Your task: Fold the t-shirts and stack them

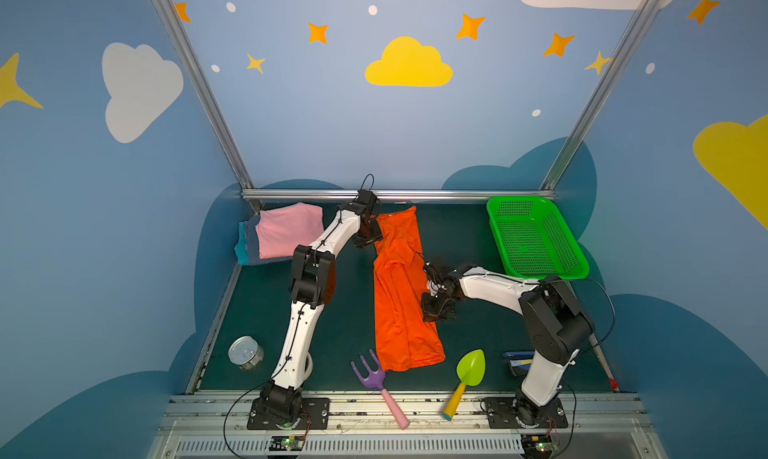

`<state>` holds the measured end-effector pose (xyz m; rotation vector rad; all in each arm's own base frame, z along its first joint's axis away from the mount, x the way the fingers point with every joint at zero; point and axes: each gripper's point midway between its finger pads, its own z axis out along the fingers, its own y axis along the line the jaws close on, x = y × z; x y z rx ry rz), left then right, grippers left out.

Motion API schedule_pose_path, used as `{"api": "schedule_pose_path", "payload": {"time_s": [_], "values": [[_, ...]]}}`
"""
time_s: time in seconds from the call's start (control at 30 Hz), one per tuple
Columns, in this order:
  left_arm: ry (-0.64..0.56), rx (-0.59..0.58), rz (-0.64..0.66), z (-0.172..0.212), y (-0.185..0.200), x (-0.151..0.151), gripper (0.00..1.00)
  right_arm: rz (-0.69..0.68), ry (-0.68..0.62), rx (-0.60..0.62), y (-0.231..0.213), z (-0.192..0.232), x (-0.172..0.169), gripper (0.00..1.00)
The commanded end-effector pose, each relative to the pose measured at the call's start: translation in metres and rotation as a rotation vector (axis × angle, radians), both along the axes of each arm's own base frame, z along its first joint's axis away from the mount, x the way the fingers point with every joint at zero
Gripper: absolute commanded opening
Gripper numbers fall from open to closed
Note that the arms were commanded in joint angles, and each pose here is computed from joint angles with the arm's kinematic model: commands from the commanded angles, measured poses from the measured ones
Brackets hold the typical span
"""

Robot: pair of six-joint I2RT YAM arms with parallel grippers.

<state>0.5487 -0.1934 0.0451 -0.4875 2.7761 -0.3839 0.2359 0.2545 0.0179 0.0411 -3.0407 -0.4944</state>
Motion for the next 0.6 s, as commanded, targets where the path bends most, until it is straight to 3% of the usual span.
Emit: {"api": "schedule_pose_path", "payload": {"time_s": [0.0, 0.1, 0.23, 0.43, 0.57], "values": [[0.021, -0.021, 0.001, -0.015, -0.005, 0.005, 0.46, -0.003, 0.093, -0.098, -0.023, -0.031, -0.024, 0.15], [0.03, 0.002, 0.013, -0.026, -0.001, 0.01, 0.22, -0.024, 0.108, -0.137, -0.04, -0.034, -0.028, 0.15], [0.028, 0.004, 0.054, -0.033, 0.021, 0.022, 0.05, -0.081, 0.137, -0.179, -0.066, -0.035, -0.029, 0.15], [-0.022, -0.015, 0.149, -0.026, 0.069, 0.049, 0.04, -0.124, 0.163, -0.219, -0.091, -0.037, -0.033, 0.14], [-0.072, -0.02, 0.16, -0.015, 0.077, 0.063, 0.04, -0.112, 0.18, -0.25, -0.096, -0.041, -0.037, 0.13]]}}
